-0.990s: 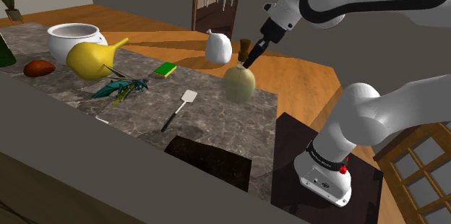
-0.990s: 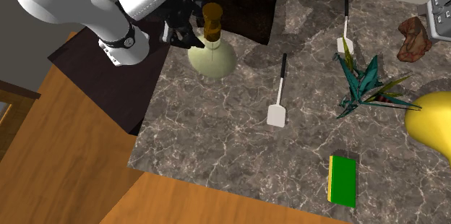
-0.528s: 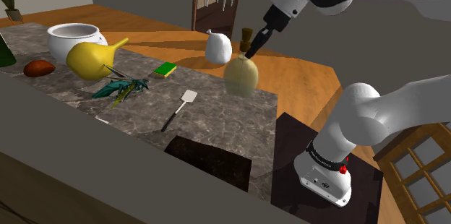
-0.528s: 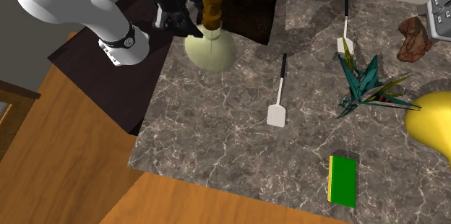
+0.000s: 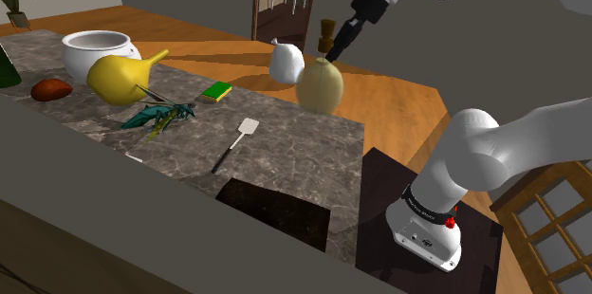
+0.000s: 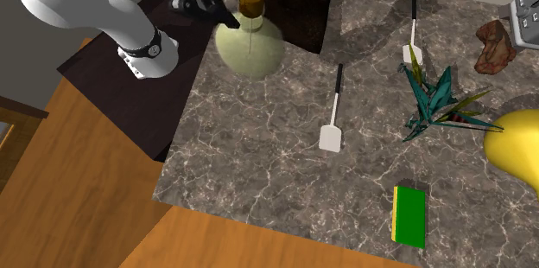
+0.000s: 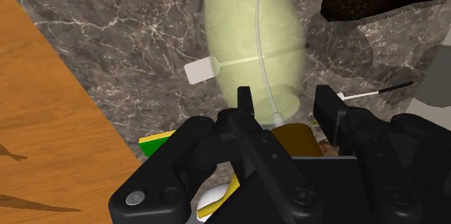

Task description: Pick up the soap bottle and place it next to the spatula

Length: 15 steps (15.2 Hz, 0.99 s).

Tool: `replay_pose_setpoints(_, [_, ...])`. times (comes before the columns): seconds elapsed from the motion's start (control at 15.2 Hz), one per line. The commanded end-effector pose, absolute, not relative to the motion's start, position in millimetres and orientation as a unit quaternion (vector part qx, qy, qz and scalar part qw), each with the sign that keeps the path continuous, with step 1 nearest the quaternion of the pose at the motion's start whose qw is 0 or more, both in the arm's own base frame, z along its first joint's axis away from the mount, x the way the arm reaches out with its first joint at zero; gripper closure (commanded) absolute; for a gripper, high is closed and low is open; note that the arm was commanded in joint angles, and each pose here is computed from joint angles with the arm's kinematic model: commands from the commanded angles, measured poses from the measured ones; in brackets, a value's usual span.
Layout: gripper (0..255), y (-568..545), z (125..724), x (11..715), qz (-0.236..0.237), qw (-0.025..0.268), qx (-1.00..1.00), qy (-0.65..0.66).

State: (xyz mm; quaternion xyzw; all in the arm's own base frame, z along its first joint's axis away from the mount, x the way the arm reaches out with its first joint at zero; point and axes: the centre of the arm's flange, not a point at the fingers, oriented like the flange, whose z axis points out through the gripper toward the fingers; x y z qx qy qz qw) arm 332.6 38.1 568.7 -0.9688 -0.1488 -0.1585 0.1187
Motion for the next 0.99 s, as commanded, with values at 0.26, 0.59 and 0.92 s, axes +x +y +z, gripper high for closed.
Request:
replay_pose_setpoints(0.26, [255,38.3,600.5,332.5,-0.159,0.119,-0.969,-0.149])
replay_pose_setpoints(0.59, [255,38.3,626.9,332.5,-0.159,0.119,-0.969,-0.149])
replay_pose_setpoints(0.92, [255,38.3,653.3,332.5,-0.159,0.119,-0.969,-0.149])
